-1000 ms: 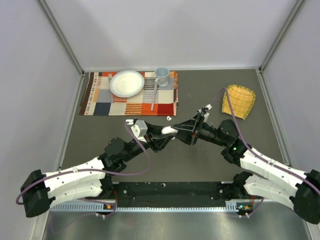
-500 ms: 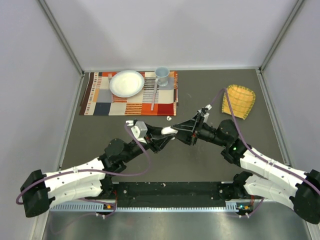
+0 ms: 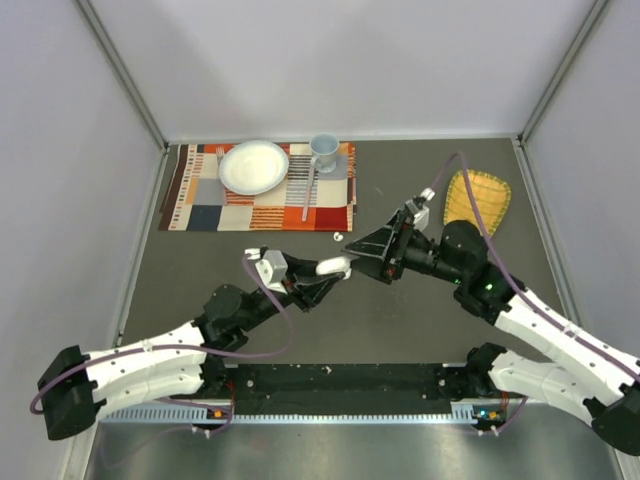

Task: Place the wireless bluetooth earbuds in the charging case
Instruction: Pass from the right arm to the left, then open the charging case.

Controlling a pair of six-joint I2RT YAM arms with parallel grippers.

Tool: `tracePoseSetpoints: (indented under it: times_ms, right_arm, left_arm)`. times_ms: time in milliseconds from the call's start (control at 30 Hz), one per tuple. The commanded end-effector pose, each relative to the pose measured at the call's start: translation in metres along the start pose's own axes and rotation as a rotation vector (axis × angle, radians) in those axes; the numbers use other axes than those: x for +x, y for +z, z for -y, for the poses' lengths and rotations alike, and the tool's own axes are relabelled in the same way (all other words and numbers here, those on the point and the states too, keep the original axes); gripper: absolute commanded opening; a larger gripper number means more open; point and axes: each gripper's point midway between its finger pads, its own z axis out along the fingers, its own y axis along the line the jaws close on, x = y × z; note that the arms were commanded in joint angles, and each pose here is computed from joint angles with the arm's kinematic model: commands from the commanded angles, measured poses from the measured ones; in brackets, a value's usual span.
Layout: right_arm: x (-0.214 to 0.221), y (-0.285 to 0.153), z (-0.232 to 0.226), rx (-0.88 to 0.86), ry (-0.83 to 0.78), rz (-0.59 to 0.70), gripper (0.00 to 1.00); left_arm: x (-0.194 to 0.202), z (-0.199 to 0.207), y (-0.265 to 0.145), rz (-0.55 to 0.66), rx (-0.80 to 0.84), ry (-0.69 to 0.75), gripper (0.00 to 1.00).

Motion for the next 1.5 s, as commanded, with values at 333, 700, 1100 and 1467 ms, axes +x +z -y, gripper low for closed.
tracePoseSetpoints:
  times_ms: [333, 700, 1100, 1467]
  right_arm:
    - [0.009, -0.019, -0.017, 0.214, -0.754, -0.117, 0.71]
    - [0.02, -0.006, -0.008, 0.257, -0.859, -0.147, 0.68]
    - [0.007, -0.001, 0.0, 0.318, -0.815, -0.072, 0.68]
    - [-0.011, 0.004, -0.022, 0.298, -0.742, 0.063, 0.7]
  left_arm:
    - [-0.028, 0.018, -0.025, 0.131, 0.108, 0.127, 0.0]
    - [-0.026, 0.02, -0.029, 0.164, 0.13, 0.129, 0.0]
    - [-0.033, 0.035, -0.029, 0.176, 0.207, 0.135, 0.0]
    - [-0.033, 0.046, -0.034, 0.17, 0.268, 0.12, 0.0]
